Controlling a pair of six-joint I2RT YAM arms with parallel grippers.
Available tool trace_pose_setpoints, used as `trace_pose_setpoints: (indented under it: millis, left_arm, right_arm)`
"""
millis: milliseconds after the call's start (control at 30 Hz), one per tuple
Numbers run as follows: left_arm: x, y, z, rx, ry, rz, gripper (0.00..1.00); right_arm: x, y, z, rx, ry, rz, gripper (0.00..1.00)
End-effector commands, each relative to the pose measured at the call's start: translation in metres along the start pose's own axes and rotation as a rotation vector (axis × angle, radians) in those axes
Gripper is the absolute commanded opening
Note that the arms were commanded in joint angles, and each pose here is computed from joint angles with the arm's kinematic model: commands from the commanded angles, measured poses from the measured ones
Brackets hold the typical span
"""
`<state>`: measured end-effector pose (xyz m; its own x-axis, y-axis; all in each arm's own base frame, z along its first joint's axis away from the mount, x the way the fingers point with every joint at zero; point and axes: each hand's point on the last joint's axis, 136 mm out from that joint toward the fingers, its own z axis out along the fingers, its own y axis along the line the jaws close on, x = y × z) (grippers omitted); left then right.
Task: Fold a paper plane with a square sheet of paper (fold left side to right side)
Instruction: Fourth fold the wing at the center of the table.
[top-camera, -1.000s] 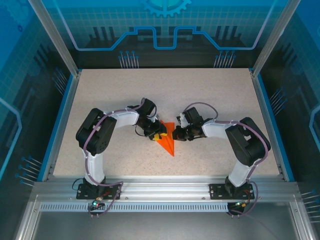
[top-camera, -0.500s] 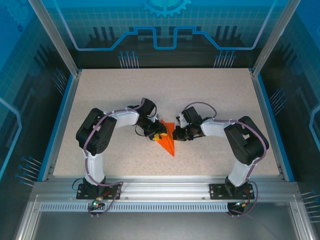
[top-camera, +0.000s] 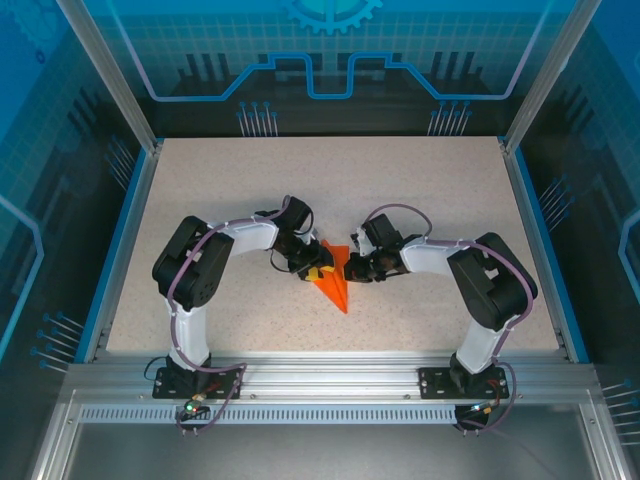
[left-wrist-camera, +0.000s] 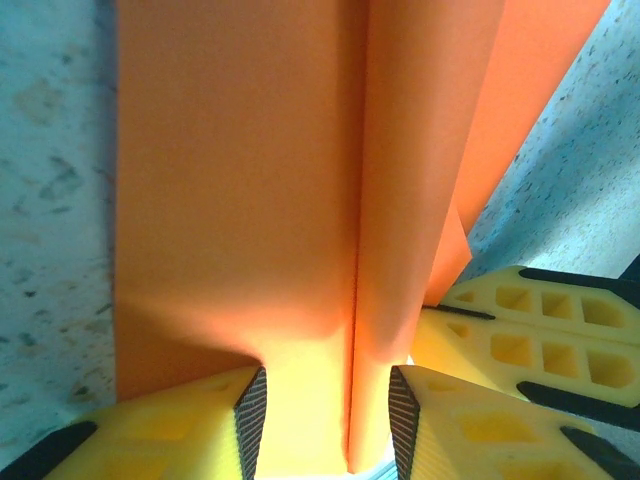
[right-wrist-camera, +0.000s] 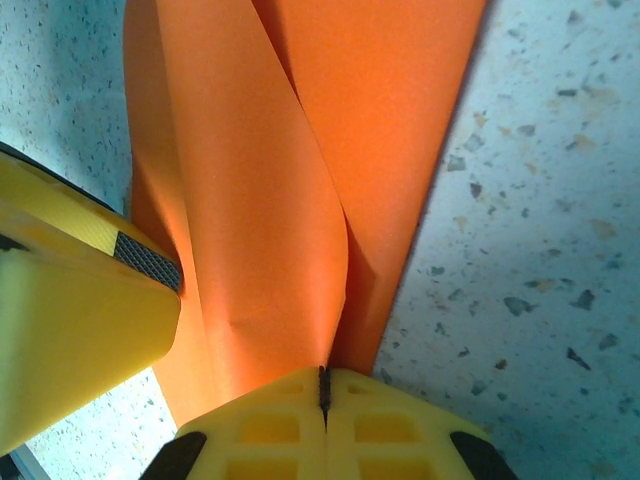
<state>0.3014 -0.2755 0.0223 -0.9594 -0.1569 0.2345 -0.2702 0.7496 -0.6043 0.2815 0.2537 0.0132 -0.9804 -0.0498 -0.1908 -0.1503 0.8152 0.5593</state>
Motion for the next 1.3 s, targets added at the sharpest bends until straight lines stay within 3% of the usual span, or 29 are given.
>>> trace_pose_setpoints:
  millis: [0,467,833,967,1267]
  left_arm:
    - [0.003,0.023,0.011,-0.087,0.013,-0.052,0.41]
    - [-0.002,-0.014,-0.032,-0.07,-0.082,0.073,0.44]
    - [-0.01,-0.042,-0.012,0.067,-0.005,0.109,0.1]
    - [-0.013,-0.049,-0.006,0.092,0.016,0.123,0.05]
    - [-0.017,-0.037,0.005,0.041,0.031,0.119,0.04]
  right_arm:
    - [0.008,0.004,-0.001,0.016,0.027,-0.019,0.03]
    - [0.018,-0.017,0.007,0.115,0.088,0.004,0.03]
    - [0.019,-0.018,0.007,0.127,0.1,-0.002,0.03]
    - [0.02,-0.017,0.007,0.128,0.104,-0.004,0.02]
    - [0.021,-0.017,0.009,0.129,0.114,-0.005,0.01]
